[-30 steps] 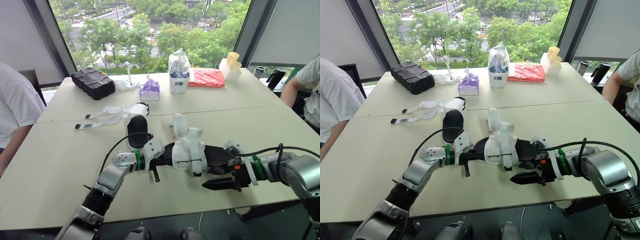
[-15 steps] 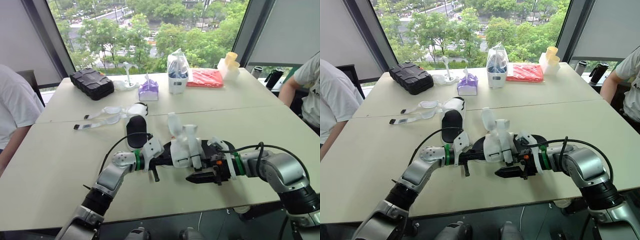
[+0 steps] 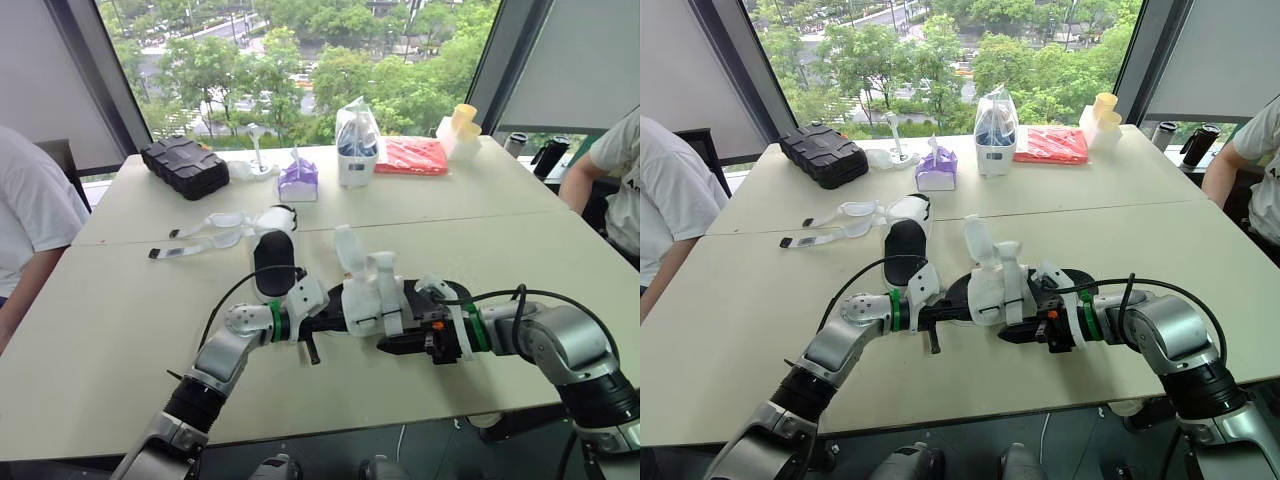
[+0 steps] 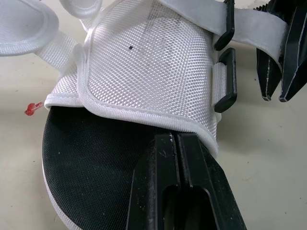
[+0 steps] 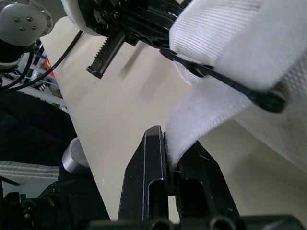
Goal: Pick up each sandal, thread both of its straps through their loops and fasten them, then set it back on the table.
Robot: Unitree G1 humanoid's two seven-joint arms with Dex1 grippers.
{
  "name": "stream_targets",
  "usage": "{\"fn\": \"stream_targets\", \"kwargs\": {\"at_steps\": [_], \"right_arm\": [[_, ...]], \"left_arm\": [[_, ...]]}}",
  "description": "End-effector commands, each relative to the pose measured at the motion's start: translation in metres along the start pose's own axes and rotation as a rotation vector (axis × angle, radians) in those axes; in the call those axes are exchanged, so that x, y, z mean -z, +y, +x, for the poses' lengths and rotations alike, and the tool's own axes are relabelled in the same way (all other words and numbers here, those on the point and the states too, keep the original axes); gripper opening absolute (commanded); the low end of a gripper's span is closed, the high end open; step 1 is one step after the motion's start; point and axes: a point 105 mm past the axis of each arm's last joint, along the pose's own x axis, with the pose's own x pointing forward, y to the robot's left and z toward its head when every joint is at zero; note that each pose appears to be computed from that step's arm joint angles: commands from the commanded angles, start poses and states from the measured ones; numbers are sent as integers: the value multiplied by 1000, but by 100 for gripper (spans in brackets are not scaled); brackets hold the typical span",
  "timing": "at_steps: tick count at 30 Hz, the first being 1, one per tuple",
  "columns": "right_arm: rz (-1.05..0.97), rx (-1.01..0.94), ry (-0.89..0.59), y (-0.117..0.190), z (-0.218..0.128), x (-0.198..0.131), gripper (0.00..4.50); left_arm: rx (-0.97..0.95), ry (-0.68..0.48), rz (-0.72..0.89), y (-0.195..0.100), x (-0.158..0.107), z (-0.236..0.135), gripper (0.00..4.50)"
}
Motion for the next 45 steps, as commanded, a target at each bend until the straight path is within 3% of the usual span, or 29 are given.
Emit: {"fn": "stream_targets", "kwargs": {"at_steps": [1,6,13,25,29,33,37,42,45], "right_arm": [[-20,-52,94,10,-1,21,5],[-69,-185,269,41,-10,71,5],[-134,-228,317,55,-23,83,5],[-306,-105,106,49,-53,-10,5],[-310,-25,40,29,-58,-42,5],[-289,23,38,5,-56,-53,5],[-243,26,21,-9,-51,-60,150],[-179,59,-29,-24,-44,-72,425],[-175,121,-66,-37,-39,-81,444]], "left_arm": [[18,29,-15,-7,9,3,0],[-1,15,-18,-6,6,4,0],[-1,16,-24,-8,8,4,0],[29,42,-9,-15,16,7,0],[39,32,-3,-17,13,12,0],[42,29,7,-16,12,14,0],[36,28,10,-15,11,13,0],[30,26,7,-15,12,12,0],[27,23,6,-14,11,13,0]]}}
